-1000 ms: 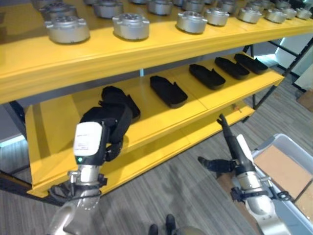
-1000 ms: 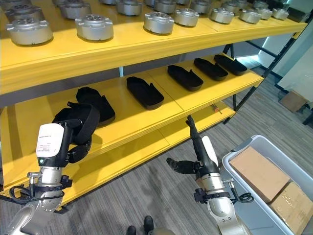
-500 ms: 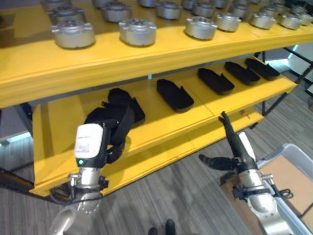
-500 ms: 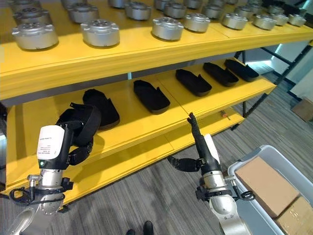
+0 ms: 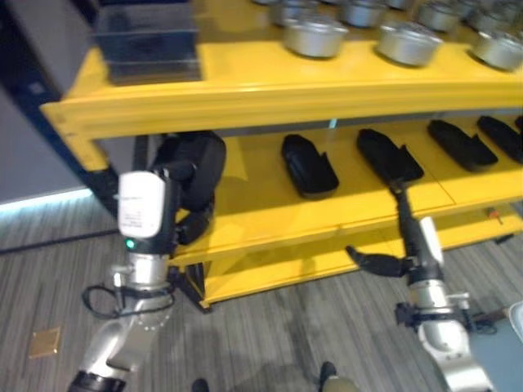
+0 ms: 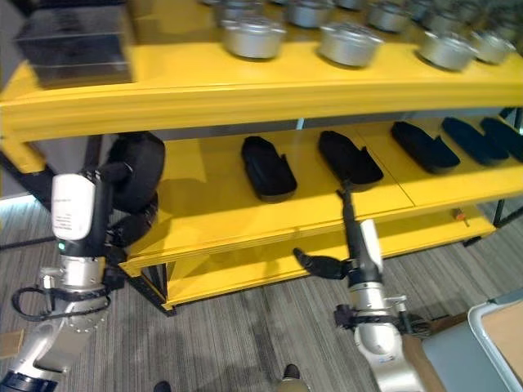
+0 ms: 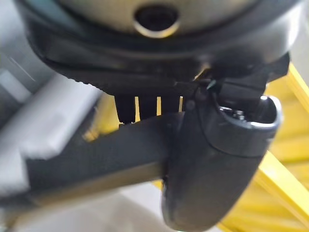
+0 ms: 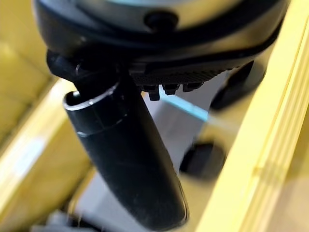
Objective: Move parts from the plastic box to the shelf.
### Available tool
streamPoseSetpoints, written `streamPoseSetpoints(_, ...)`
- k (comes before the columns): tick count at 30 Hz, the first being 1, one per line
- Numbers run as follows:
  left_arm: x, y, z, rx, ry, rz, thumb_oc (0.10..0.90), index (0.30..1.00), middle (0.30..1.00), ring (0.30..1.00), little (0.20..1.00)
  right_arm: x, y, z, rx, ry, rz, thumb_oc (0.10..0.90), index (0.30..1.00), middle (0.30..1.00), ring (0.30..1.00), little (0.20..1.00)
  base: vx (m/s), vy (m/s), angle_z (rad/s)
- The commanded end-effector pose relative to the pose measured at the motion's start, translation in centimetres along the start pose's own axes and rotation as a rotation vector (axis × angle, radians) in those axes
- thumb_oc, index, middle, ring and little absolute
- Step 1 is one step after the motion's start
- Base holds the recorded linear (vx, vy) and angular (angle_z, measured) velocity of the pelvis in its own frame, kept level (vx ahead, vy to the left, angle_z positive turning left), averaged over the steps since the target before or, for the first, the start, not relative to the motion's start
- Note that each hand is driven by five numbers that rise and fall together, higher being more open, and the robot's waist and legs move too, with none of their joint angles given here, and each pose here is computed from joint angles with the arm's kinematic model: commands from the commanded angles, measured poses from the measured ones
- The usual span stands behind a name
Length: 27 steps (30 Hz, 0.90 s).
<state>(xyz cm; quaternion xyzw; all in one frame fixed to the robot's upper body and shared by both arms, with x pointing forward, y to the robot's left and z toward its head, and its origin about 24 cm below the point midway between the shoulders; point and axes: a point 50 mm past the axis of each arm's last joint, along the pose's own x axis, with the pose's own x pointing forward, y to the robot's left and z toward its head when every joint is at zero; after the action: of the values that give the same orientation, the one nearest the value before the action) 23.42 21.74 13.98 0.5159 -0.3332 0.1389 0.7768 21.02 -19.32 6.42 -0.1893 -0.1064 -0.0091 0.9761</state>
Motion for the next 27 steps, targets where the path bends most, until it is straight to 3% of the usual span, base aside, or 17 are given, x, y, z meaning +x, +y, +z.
streamPoseSetpoints(1, 3.7, 3.9, 2.7, 0.014, -0.213, 0.316, 0.400, 0.300, 0.300, 0.300, 0.300, 1.9, -3.4, 4.5, -0.062, -0.281, -0.111, 0.900, 1.000, 1.000, 1.000, 1.000, 0.06, 0.130, 0.32)
streamPoseSetpoints(10, 6.9, 3.1, 3.2, 0.199, -0.395, 0.203, 0.400, 0.300, 0.300, 0.300, 0.300, 2.0, -2.0, 4.6, -0.061, -0.285, -0.013, 0.900, 1.000, 1.000, 1.000, 1.000, 0.08, 0.114, 0.03)
streamPoseSetpoints(27, 7.4, 2.5, 5.8, 0.268, -0.620, 0.098, 0.400, 0.300, 0.300, 0.300, 0.300, 1.7, -1.5, 4.6, -0.057, -0.288, 0.034, 0.900, 1.000, 1.000, 1.000, 1.000, 0.03, -0.011, -0.14)
